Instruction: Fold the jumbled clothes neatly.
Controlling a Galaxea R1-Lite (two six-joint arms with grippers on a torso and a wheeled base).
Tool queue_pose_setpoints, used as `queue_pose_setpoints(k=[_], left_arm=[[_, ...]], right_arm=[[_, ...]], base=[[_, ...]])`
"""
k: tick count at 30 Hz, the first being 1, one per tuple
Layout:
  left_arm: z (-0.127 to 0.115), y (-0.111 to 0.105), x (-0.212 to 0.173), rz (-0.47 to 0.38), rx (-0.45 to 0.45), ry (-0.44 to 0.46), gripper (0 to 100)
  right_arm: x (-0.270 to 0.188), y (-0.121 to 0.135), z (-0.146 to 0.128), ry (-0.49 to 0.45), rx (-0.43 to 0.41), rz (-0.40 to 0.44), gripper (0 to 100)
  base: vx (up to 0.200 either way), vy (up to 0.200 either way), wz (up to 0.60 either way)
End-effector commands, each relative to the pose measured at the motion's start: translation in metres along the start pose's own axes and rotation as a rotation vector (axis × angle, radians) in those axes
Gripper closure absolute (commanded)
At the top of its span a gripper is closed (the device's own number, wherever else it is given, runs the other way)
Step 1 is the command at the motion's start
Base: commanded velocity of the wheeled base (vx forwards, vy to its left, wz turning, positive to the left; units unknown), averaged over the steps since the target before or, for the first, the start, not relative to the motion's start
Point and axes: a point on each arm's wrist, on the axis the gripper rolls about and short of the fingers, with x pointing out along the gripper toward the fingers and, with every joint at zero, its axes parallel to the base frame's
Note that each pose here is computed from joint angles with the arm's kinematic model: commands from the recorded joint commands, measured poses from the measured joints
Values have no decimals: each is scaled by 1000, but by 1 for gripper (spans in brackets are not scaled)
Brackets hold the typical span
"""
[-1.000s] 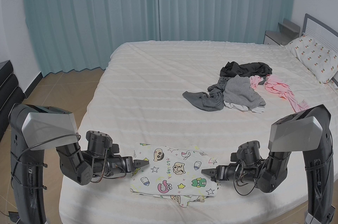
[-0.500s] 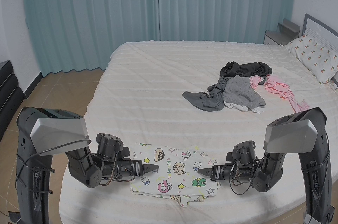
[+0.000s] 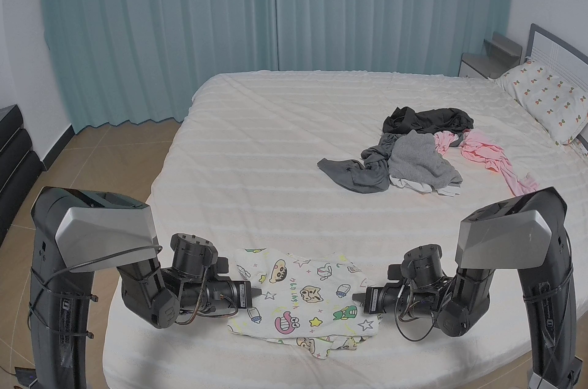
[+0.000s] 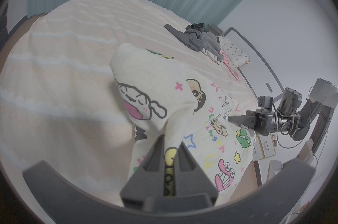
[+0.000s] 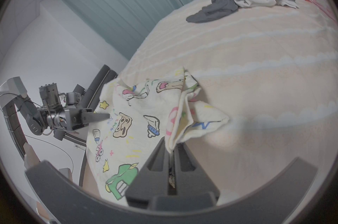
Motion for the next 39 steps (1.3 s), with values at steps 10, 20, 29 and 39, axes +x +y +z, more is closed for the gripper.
queue_pose_setpoints(k=[10, 20, 29, 39], left_arm=[[3, -33, -26, -55, -99, -17, 100], [1, -36, -31, -60, -97, -11, 100], [1, -42, -37, -71, -89, -15, 100], [0, -47, -40, -81, -82, -11, 100]], right_arm=[[-22, 8, -6, -92, -8, 72, 100], [-37, 14, -3, -95, 14, 106, 100], [-39, 14, -4, -91, 15, 104, 100], [-47, 16, 1, -107, 17, 108, 100]], base=[[0, 0, 0], [0, -80, 0], [0, -200, 0], [0, -200, 0]])
